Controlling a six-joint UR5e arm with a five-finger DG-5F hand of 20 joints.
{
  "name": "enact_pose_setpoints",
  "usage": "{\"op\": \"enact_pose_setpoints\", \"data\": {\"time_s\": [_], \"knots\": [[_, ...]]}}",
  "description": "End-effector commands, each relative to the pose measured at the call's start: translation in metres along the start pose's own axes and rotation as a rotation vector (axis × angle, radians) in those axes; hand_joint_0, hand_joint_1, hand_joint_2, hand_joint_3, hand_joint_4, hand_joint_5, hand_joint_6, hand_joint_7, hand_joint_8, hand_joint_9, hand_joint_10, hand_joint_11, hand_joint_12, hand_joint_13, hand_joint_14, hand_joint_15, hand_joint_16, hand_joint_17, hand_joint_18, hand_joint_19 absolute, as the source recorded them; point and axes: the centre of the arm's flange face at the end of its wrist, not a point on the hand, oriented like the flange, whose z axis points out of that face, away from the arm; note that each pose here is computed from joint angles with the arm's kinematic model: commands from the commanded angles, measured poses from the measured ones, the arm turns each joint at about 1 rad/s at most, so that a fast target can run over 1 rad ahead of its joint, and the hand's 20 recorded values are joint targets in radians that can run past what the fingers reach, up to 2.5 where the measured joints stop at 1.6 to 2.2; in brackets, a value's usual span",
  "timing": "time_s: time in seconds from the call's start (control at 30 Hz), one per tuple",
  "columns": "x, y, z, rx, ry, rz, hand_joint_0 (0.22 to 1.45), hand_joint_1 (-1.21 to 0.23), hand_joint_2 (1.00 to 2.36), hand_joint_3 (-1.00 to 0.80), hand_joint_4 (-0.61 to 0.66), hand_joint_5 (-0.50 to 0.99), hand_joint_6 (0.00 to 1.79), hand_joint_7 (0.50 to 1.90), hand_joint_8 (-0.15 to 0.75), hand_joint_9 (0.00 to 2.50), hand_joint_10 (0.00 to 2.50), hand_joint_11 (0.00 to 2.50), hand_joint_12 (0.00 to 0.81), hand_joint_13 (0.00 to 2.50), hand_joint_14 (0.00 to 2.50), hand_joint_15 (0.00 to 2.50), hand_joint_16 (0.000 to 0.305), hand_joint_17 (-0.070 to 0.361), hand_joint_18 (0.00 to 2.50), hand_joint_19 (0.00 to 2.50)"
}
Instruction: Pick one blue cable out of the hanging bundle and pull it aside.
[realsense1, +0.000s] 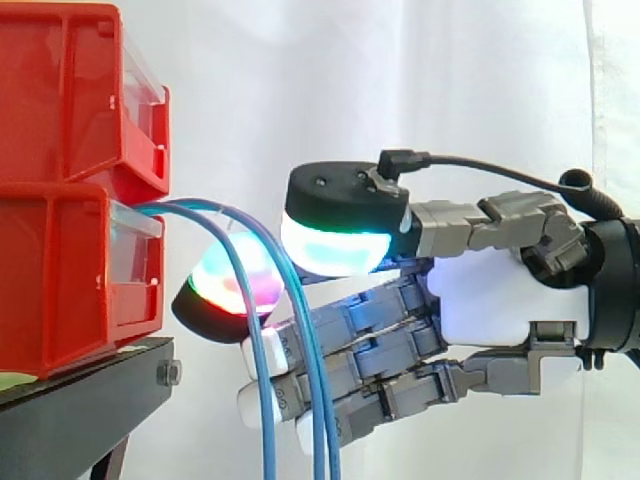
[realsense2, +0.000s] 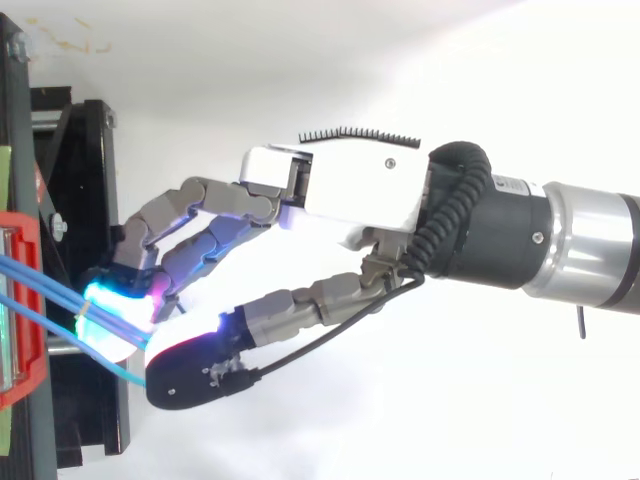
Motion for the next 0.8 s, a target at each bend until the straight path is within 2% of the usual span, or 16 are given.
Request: {"op": "enact_pose_setpoints", "data": {"time_s": [0.0,0.1,0.17,0.23,0.33,0.43,0.67,0.7,0.77], "knots": [[-0.002,-0.001,-0.001,0.013,0.0,0.006,0.62,-0.84,1.02,-0.23,-0.03,-0.18,0.89,0.67,0.265,0.75,0.01,0.45,0.34,0.7,0.01,0.36,0.046,0.104,0.61,0.54],[-0.003,-0.001,-0.001,0.022,0.0,0.009,0.64,-0.86,1.01,-0.33,0.0,-0.18,0.91,0.65,0.266,0.75,0.02,0.45,0.34,0.7,0.01,0.36,0.046,0.104,0.64,0.54],[-0.004,-0.002,-0.002,0.027,0.001,0.01,0.63,-0.85,1.01,-0.43,0.06,-0.16,0.91,0.68,0.267,0.78,0.01,0.45,0.339,0.71,0.01,0.37,0.046,0.104,0.63,0.54],[-0.005,0.0,-0.002,0.032,0.001,0.01,0.58,-0.77,1.0,-0.5,0.09,-0.14,0.9,0.73,0.273,0.82,0.01,0.46,0.343,0.72,0.02,0.38,0.046,0.104,0.64,0.56],[-0.005,0.002,-0.001,0.043,0.006,0.011,0.54,-0.63,1.0,-0.5,0.11,-0.12,0.89,0.78,0.291,0.89,0.01,0.46,0.353,0.75,0.02,0.39,0.048,0.108,0.67,0.58],[-0.006,0.005,-0.001,0.052,0.007,0.008,0.55,-0.59,1.0,-0.5,0.11,-0.11,0.89,0.82,0.301,0.95,0.02,0.47,0.348,0.78,0.02,0.41,0.046,0.104,0.67,0.57],[-0.009,0.008,-0.001,0.068,0.005,0.002,0.59,-0.75,1.02,-0.26,0.13,-0.11,0.91,0.89,0.308,0.98,0.02,0.52,0.35,0.84,0.02,0.44,0.046,0.103,0.72,0.59],[-0.009,0.01,-0.001,0.066,0.005,0.003,0.6,-0.8,1.02,-0.22,0.07,-0.13,0.94,0.83,0.31,0.98,0.02,0.53,0.35,0.84,0.02,0.45,0.046,0.103,0.73,0.59],[-0.009,0.01,-0.001,0.065,0.005,0.003,0.65,-0.86,1.03,-0.16,-0.03,-0.14,0.96,0.9,0.305,0.97,0.02,0.55,0.351,0.84,0.02,0.46,0.046,0.103,0.75,0.58]]}}
